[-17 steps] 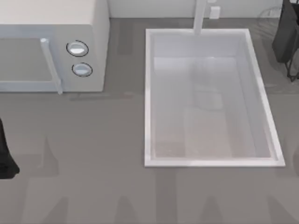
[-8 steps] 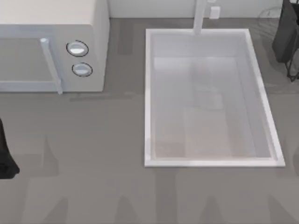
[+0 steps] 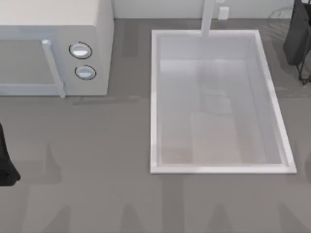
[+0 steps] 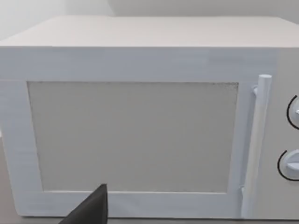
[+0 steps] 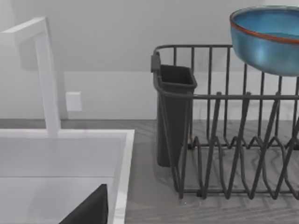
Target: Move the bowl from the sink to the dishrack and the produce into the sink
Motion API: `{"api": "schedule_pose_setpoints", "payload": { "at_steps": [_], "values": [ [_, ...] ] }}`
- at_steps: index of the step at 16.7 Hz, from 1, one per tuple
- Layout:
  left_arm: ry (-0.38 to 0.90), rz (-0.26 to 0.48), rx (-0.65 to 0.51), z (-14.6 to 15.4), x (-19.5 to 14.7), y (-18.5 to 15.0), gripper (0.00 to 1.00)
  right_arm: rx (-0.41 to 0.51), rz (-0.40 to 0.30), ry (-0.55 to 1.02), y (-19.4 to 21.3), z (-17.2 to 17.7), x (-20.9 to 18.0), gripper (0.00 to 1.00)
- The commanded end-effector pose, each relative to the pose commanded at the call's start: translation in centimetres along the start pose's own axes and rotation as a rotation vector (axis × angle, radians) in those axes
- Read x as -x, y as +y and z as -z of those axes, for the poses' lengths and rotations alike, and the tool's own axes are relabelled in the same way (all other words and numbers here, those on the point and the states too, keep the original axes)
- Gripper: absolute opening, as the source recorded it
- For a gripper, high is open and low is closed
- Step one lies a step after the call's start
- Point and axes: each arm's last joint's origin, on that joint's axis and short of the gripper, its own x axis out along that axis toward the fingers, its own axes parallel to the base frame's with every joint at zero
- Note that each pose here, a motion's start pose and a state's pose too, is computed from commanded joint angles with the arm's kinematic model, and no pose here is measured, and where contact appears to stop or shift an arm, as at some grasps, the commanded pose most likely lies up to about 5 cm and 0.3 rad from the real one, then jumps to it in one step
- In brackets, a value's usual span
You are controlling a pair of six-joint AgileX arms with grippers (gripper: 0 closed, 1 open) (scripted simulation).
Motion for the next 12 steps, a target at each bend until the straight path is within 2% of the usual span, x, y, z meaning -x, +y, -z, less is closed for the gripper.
{"api": "schedule_pose_setpoints", "payload": {
  "at_steps": [7,12],
  "values": [
    [0.000,0.000,0.000,0.0,0.0,0.0,1.00,0.008,0.004,0.033,0.0,-0.3,-0.1,1.00],
    [0.000,0.000,0.000,0.0,0.0,0.0,1.00,0.039,0.047,0.273,-0.6,-2.6,-1.1,1.00]
  ]
}}
